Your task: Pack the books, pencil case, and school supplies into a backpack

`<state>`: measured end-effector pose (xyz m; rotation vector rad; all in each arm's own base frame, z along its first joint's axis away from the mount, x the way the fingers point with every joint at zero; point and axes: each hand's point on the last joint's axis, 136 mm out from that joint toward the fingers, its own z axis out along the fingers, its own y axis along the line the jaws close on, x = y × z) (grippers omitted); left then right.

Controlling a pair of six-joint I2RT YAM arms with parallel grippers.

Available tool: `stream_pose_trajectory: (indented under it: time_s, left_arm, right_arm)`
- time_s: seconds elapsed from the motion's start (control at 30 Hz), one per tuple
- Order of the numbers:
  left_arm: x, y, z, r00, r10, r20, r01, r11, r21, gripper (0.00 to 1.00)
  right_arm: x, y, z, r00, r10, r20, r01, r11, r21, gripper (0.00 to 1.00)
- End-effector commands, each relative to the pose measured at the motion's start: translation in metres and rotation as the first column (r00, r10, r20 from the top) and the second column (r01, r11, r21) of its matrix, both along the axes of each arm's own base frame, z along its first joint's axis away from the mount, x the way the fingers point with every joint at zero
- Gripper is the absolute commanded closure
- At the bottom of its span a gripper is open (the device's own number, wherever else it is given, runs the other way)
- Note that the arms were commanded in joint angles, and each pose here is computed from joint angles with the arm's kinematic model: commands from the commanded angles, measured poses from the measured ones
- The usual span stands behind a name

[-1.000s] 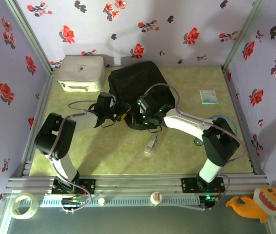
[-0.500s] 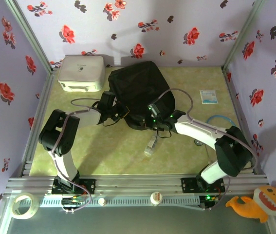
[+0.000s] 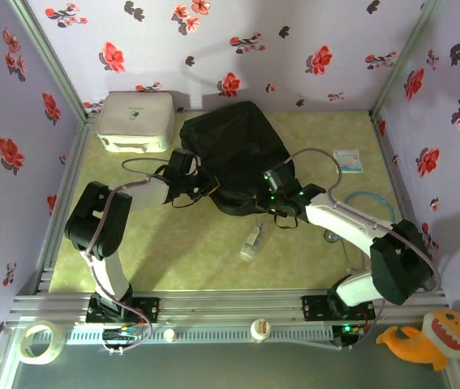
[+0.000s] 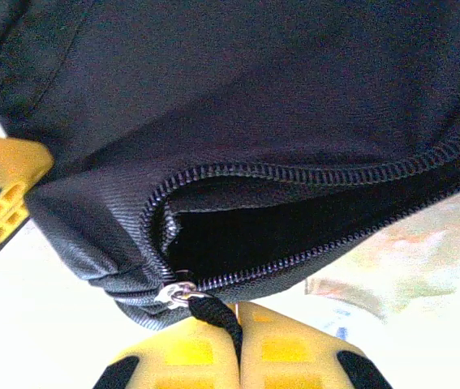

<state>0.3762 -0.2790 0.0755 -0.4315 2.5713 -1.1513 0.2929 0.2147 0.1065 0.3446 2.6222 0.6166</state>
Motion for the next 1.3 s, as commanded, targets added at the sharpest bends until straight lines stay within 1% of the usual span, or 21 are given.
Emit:
stream_pose_trajectory:
  time_s: [0.0, 0.07, 0.17, 0.23, 0.3, 0.37, 0.5, 0.57, 0.73, 0.83, 0.9, 0.93, 0.97, 1.03, 1.07, 1.13, 1.2, 1.27]
  left_arm:
    - [0.015, 0.034, -0.011, 0.998, 0.056, 0.024, -0.059, 0.991, 0.119, 1.00]
    - [0.016, 0.033, -0.010, 0.999, 0.047, 0.027, -0.050, 0.991, 0.121, 1.00]
    - [0.019, 0.032, -0.007, 0.999, 0.026, 0.038, -0.031, 0.990, 0.135, 1.00]
    - [0.021, 0.031, -0.003, 0.999, 0.010, 0.051, -0.017, 0.989, 0.144, 1.00]
    - [0.025, 0.029, 0.001, 0.998, -0.009, 0.065, -0.001, 0.988, 0.156, 1.00]
    - [0.029, 0.031, 0.007, 0.996, -0.022, 0.083, 0.007, 0.984, 0.178, 1.00]
    - [0.039, 0.038, 0.023, 0.990, -0.060, 0.131, 0.030, 0.976, 0.214, 1.00]
    - [0.044, 0.042, 0.033, 0.982, -0.091, 0.163, 0.051, 0.971, 0.235, 1.00]
    - [0.059, 0.040, 0.070, 0.939, -0.205, 0.277, 0.118, 0.946, 0.301, 1.00]
    - [0.069, 0.051, 0.087, 0.929, -0.191, 0.318, 0.089, 0.947, 0.309, 1.00]
    - [0.072, 0.065, 0.086, 0.939, -0.156, 0.307, 0.055, 0.948, 0.315, 1.00]
    - [0.072, 0.071, 0.084, 0.943, -0.141, 0.300, 0.041, 0.947, 0.317, 0.97]
    - [0.069, 0.079, 0.081, 0.950, -0.122, 0.288, 0.023, 0.946, 0.323, 0.87]
    - [0.059, 0.089, 0.074, 0.959, -0.098, 0.267, 0.005, 0.944, 0.331, 0.74]
    - [0.052, 0.093, 0.071, 0.963, -0.091, 0.254, 0.001, 0.942, 0.334, 0.65]
    - [0.037, 0.102, 0.066, 0.973, -0.063, 0.224, -0.018, 0.939, 0.343, 0.51]
    - [0.020, 0.110, 0.059, 0.984, -0.013, 0.180, -0.049, 0.941, 0.336, 0.41]
    - [0.005, 0.115, 0.055, 0.988, 0.051, 0.143, -0.092, 0.949, 0.301, 0.36]
  right_arm:
    - [-0.010, -0.069, -0.019, 0.983, -0.181, -0.044, 0.171, 0.969, -0.177, 1.00]
    - [-0.010, -0.066, -0.014, 0.989, -0.141, -0.037, 0.134, 0.979, -0.153, 1.00]
    - [-0.012, -0.067, -0.006, 0.995, -0.094, -0.023, 0.089, 0.982, -0.166, 1.00]
    - [-0.013, -0.055, 0.001, 1.000, 0.001, -0.014, -0.003, 0.992, -0.124, 1.00]
    - [-0.018, -0.035, 0.010, 0.994, 0.112, -0.010, -0.112, 0.992, -0.052, 1.00]
    - [-0.021, -0.025, 0.016, 0.986, 0.167, -0.004, -0.167, 0.986, -0.021, 1.00]
    - [-0.017, -0.002, 0.032, 0.970, 0.241, 0.039, -0.242, 0.969, 0.044, 1.00]
    - [-0.013, 0.010, 0.040, 0.963, 0.264, 0.058, -0.267, 0.962, 0.053, 1.00]
    - [-0.007, 0.053, 0.056, 0.934, 0.345, 0.094, -0.351, 0.934, 0.068, 1.00]
    - [-0.006, 0.084, 0.057, 0.919, 0.381, 0.103, -0.390, 0.915, 0.100, 1.00]
    - [-0.003, 0.105, 0.055, 0.915, 0.390, 0.101, -0.400, 0.908, 0.125, 1.00]
    - [-0.002, 0.113, 0.054, 0.913, 0.393, 0.104, -0.405, 0.905, 0.131, 1.00]
    - [0.000, 0.122, 0.052, 0.911, 0.399, 0.102, -0.411, 0.902, 0.136, 1.00]
    - [0.004, 0.137, 0.047, 0.909, 0.403, 0.104, -0.415, 0.898, 0.147, 1.00]
    - [0.007, 0.144, 0.043, 0.910, 0.403, 0.099, -0.414, 0.897, 0.153, 1.00]
    - [0.012, 0.153, 0.040, 0.911, 0.402, 0.093, -0.412, 0.897, 0.162, 1.00]
    - [0.017, 0.158, 0.036, 0.911, 0.402, 0.088, -0.412, 0.897, 0.163, 1.00]
    - [0.019, 0.160, 0.034, 0.912, 0.402, 0.084, -0.411, 0.898, 0.159, 1.00]
